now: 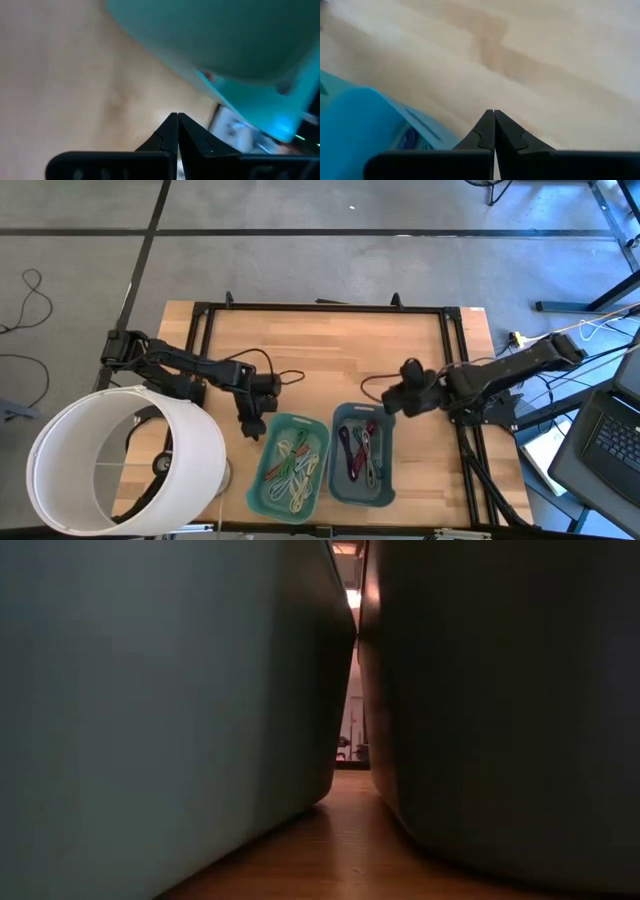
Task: Pick & Place USB Port
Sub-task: Adjust the bins
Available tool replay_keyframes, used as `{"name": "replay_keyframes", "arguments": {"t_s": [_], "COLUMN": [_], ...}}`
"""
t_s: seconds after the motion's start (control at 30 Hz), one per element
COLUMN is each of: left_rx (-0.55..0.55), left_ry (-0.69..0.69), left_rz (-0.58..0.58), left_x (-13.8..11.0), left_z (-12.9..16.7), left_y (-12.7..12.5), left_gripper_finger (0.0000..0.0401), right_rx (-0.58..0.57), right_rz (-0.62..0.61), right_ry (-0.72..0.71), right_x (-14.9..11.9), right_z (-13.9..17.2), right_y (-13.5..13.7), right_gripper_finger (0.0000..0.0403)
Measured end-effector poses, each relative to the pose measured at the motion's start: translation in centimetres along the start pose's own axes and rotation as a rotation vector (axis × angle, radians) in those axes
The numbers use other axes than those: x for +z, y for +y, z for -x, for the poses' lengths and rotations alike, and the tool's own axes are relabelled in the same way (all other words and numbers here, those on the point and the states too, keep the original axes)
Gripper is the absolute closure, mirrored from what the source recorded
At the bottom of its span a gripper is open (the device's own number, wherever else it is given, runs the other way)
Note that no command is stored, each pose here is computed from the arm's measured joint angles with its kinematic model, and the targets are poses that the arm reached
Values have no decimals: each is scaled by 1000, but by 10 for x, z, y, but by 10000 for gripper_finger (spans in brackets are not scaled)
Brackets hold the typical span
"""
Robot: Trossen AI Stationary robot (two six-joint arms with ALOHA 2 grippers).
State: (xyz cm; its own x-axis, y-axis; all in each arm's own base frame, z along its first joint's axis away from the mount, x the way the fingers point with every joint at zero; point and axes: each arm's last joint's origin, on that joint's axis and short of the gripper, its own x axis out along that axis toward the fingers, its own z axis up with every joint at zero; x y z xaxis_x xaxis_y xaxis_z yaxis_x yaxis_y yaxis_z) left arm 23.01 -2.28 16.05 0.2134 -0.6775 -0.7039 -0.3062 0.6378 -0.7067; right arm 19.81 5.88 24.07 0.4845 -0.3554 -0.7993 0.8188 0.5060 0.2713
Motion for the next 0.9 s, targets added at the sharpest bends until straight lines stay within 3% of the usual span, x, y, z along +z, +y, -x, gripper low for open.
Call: {"name": "replay_keyframes", "arguments": {"t_s": [0.17, 0.37, 0.47, 0.9], "left_rx": [96, 247, 298, 289], "left_ry": [-10, 3, 0, -179], "left_rz": [-54, -245, -283, -313], "left_x": [-5, -20, -27, -13], "left_z": [-7, -27, -34, -34], "left_y": [-4, -19, -24, -31], "left_gripper_finger": [400, 400, 400, 399], "right_rx": [52, 63, 54, 59], "right_rz": [73, 109, 126, 184], "right_ry": [-87, -173, -197, -191], "right_x": [23, 40, 47, 55], "right_z": [19, 32, 34, 31], "right_y": [-6, -19, -24, -26], "right_gripper_finger": [403, 403, 403, 403]}}
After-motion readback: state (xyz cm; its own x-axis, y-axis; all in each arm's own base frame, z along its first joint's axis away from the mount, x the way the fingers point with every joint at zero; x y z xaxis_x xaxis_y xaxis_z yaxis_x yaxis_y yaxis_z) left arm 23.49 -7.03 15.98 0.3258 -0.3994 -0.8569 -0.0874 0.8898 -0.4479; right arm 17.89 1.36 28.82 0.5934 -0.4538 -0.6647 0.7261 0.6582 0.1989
